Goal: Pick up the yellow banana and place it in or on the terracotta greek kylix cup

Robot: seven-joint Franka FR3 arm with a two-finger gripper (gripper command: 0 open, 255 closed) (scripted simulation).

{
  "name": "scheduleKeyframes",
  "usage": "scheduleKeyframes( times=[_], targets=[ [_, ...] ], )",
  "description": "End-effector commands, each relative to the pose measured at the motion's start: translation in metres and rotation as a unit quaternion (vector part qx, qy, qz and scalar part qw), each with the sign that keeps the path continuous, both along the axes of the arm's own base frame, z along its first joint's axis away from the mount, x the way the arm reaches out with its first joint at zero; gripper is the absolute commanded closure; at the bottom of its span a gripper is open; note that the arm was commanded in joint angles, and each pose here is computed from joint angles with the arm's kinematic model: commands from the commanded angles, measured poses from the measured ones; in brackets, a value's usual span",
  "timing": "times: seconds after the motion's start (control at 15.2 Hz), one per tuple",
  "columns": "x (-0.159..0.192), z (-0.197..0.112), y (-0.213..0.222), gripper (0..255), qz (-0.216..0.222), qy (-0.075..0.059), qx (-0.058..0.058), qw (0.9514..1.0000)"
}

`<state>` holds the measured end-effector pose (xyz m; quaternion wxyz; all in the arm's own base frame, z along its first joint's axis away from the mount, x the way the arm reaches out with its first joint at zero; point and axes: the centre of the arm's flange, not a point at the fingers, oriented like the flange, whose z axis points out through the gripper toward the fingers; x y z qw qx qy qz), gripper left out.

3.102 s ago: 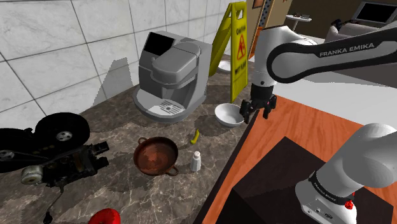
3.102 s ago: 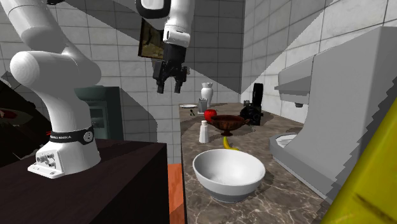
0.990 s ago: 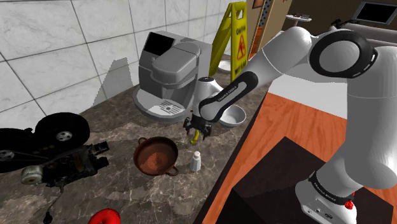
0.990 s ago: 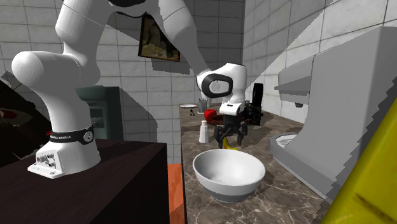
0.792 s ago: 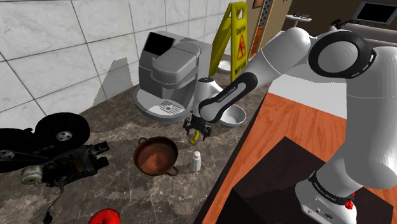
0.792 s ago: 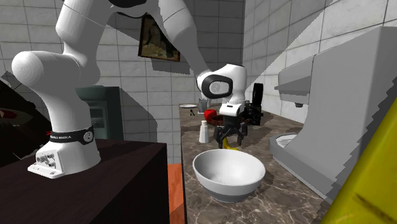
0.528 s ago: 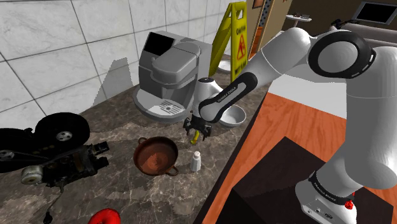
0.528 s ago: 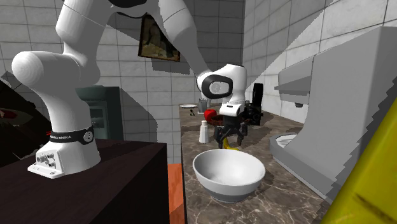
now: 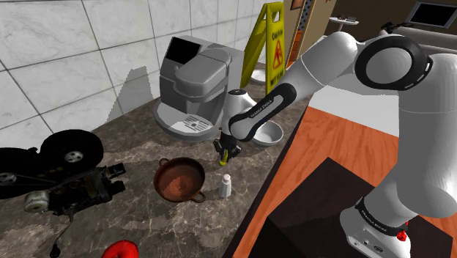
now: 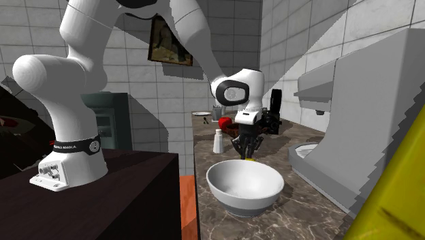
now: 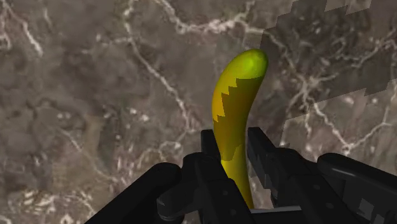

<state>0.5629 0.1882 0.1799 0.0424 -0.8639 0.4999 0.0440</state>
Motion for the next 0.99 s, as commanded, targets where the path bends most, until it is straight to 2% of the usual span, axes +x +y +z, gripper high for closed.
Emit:
scheduleKeyframes(
  times=[0.0, 0.92],
  targets=[
    [0.0, 0.0, 0.0, 255, 0.0, 0.0, 0.0, 1.0],
    [0.0, 0.069, 0.0, 255, 0.0, 0.0, 0.0, 1.0]
  ],
)
